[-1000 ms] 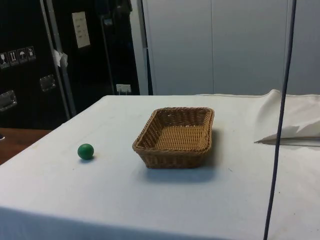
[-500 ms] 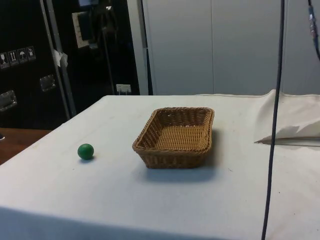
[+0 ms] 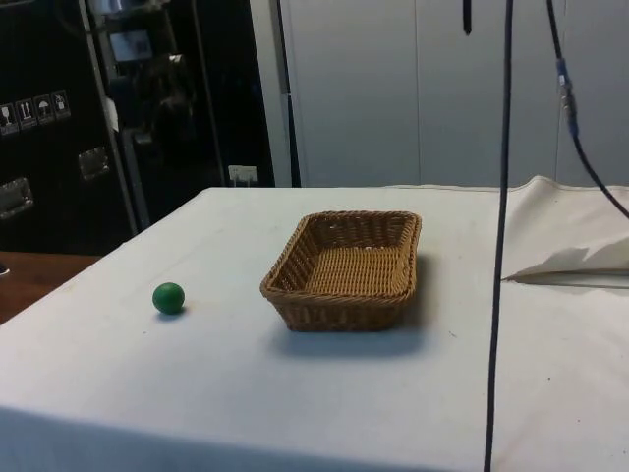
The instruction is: Pick up the ball and place it into the basket.
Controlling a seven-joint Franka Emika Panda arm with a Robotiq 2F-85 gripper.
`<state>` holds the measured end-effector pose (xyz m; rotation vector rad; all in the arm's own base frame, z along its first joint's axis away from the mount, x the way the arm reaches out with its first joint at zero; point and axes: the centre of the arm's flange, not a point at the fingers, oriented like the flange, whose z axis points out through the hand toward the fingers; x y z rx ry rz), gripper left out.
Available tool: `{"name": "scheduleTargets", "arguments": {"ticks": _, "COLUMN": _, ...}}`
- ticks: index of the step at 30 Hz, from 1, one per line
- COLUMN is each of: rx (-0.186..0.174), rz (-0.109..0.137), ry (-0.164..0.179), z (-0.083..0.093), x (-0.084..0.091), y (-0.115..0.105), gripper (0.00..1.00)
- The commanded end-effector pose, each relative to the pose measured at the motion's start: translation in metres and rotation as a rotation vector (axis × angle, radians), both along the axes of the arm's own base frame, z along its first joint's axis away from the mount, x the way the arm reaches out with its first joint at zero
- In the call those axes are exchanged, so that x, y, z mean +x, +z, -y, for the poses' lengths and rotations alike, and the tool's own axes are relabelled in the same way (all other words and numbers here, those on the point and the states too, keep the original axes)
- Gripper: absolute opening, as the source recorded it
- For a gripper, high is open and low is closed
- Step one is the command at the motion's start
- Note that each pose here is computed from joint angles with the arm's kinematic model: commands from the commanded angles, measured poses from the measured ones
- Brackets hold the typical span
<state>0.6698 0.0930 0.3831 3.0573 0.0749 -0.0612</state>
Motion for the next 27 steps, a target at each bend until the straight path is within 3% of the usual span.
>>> {"name": "scheduleTargets", "arguments": {"ticks": 1, "rx": 0.009, "rz": 0.005, "ry": -0.001, "z": -0.006, "x": 0.005, "y": -0.006, "gripper": 1.0}}
{"name": "scheduleTargets", "arguments": {"ticks": 6, "rx": 0.004, "rz": 0.015, "ry": 0.004, "z": -0.01, "x": 0.011, "y": -0.012, "gripper": 1.0}}
{"name": "scheduleTargets", "arguments": {"ticks": 16, "rx": 0.02, "rz": 0.08, "ry": 0.02, "z": -0.032, "x": 0.038, "y": -0.032, "gripper": 1.0}}
{"name": "scheduleTargets", "arguments": {"ticks": 17, "rx": 0.011, "rz": 0.075, "ry": 0.021, "z": -0.029, "x": 0.034, "y": -0.029, "gripper": 1.0}}
{"name": "scheduleTargets", "arguments": {"ticks": 24, "rx": 0.038, "rz": 0.105, "ry": 0.037, "z": -0.033, "x": 0.043, "y": -0.043, "gripper": 1.0}}
{"name": "scheduleTargets", "arguments": {"ticks": 26, "rx": 0.031, "rz": 0.097, "ry": 0.038, "z": -0.032, "x": 0.042, "y": -0.048, "gripper": 1.0}}
{"name": "scheduleTargets", "arguments": {"ticks": 27, "rx": 0.047, "rz": 0.107, "ry": 0.044, "z": -0.03, "x": 0.043, "y": -0.052, "gripper": 1.0}}
